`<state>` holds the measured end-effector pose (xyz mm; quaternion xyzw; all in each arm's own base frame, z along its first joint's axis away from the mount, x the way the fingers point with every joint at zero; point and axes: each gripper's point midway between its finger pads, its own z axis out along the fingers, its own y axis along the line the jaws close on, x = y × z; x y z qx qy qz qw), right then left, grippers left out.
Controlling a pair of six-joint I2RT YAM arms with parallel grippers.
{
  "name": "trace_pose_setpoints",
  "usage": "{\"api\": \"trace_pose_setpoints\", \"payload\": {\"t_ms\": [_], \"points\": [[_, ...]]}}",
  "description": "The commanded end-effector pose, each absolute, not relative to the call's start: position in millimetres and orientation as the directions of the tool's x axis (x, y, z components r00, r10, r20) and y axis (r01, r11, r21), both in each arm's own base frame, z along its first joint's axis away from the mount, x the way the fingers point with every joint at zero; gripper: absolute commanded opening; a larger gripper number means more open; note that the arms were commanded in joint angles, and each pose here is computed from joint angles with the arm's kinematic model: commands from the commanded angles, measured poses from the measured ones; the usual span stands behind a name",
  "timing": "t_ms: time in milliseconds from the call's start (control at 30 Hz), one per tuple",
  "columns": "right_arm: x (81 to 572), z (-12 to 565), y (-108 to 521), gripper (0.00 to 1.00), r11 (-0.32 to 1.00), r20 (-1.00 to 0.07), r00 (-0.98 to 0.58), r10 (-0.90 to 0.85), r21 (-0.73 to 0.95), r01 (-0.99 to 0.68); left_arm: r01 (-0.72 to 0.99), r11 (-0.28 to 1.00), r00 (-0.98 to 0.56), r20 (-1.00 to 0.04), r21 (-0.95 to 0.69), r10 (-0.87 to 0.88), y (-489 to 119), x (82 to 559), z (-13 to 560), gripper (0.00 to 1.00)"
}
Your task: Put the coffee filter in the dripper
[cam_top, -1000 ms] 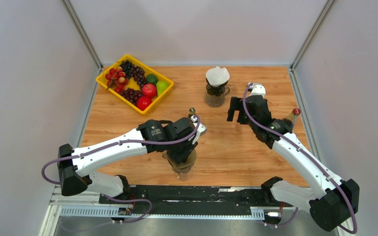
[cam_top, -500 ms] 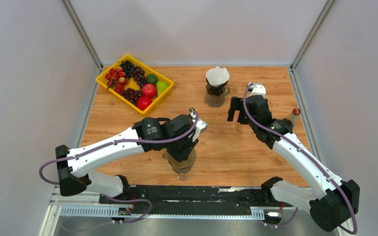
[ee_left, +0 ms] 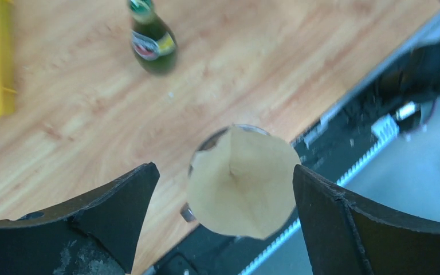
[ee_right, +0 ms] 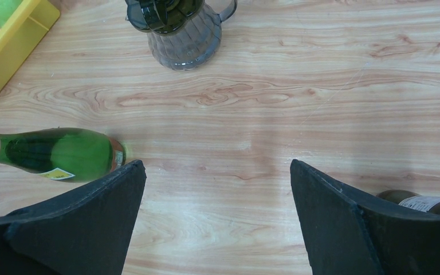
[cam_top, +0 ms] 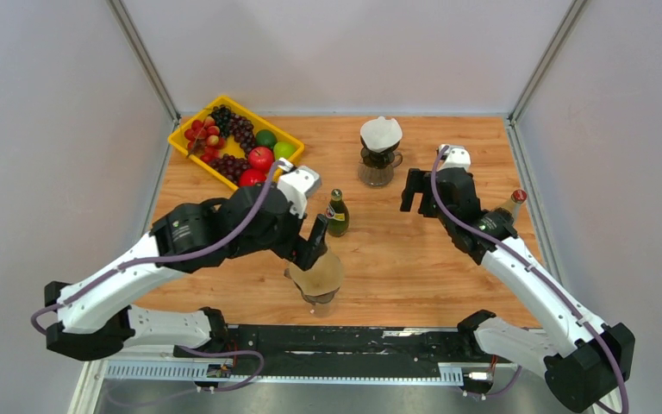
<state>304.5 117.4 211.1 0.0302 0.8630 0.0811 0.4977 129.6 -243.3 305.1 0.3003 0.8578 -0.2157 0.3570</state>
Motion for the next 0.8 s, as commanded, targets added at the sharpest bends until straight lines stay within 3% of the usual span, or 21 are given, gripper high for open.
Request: {"api": "trace_pose_setpoints", "payload": {"t_ms": [0,133,200,267,433,600,767], "points": [[307.1,218.4,110.9,1.00,0.985,-0.870,-0.468,0.153,0.175,-0.005,0.552,0.821,-0.423,-0.898,-0.149,0.121,-233.7,169.6,361.3,1.00],[308.6,217.8,106.8,1.00,0.979,-0.864,-0.465,0.193,0.202,0.031,0.338,0.932,-0.356,-0.935,-0.130,-0.001,-213.0,205.5,369.3,1.00],[309.4,218.8,105.8,1.00,0.978,-0.864,-0.463,0.196,0.204,0.034,0.312,0.938,-0.340,-0.940,-0.152,-0.039,-212.5,216.5,371.0,1.00],[309.8,217.7,102.4,1.00,0.978,-0.865,-0.461,0.200,0.201,0.046,0.277,0.944,-0.352,-0.933,-0.181,-0.076,-205.5,232.2,362.8,1.00],[311.2,218.4,96.9,1.00,0.978,-0.869,-0.449,0.208,0.201,0.064,-0.004,0.971,-0.385,-0.896,-0.238,-0.221,-133.5,282.2,311.1,1.00],[312.5,221.1,88.3,1.00,0.975,-0.882,-0.415,0.224,0.202,0.096,-0.141,0.940,-0.338,-0.877,-0.312,-0.342,-92.5,296.2,279.4,1.00],[310.1,218.8,72.8,1.00,0.960,-0.893,-0.358,0.274,0.228,0.164,-0.300,0.915,-0.335,-0.868,-0.270,-0.366,-48.0,292.7,243.5,1.00]]}}
